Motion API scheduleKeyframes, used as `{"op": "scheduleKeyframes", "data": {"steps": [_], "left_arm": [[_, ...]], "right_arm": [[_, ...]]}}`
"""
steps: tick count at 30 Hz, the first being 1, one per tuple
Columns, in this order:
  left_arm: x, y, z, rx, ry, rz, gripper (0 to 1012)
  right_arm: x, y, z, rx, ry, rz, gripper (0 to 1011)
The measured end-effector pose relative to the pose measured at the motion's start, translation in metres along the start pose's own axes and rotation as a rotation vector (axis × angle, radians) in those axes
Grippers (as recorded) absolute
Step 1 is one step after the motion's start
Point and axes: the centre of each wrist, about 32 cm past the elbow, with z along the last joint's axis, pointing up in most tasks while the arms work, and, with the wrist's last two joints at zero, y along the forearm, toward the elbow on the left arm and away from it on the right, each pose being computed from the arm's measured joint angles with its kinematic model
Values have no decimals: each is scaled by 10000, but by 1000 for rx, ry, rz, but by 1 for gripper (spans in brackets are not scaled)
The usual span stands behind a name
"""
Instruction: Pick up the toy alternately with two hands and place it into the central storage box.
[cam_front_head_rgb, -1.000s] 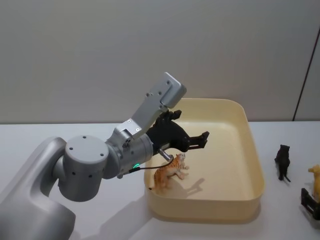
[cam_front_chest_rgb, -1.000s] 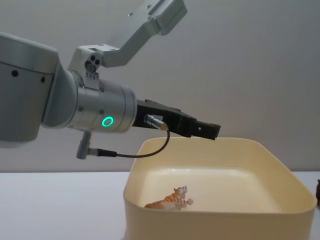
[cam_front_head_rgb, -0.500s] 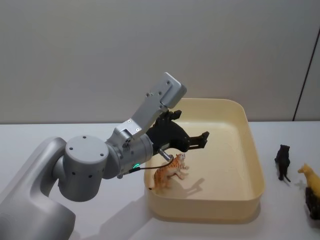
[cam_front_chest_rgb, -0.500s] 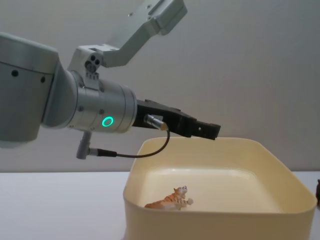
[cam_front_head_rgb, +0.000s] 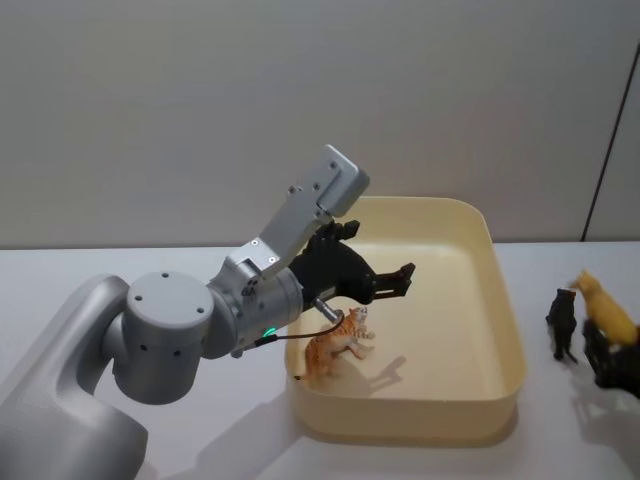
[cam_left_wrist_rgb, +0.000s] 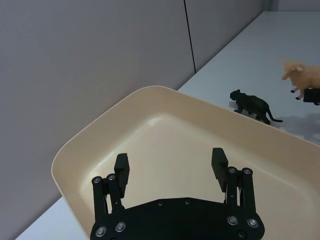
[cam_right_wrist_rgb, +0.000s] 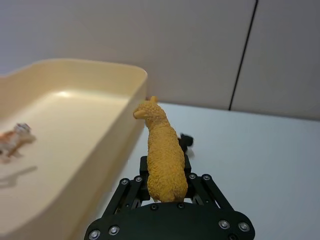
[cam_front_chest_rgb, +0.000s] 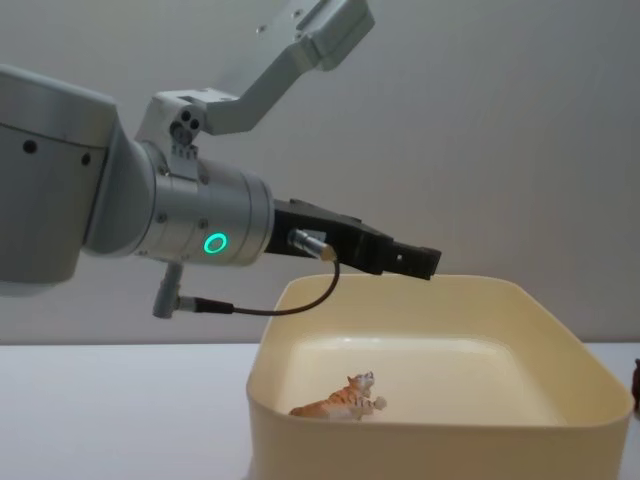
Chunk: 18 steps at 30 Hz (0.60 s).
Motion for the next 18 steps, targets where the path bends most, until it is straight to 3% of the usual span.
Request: {"op": "scheduleKeyframes", "data": {"steps": [8, 18], "left_arm": [[0, 0, 0, 0, 0, 0, 1001], [0, 0, 0, 0, 0, 0, 1001]], "right_arm": [[-97, 180, 269, 77, 17, 88, 305], [-237, 591, 494, 60, 42, 156, 305]]}}
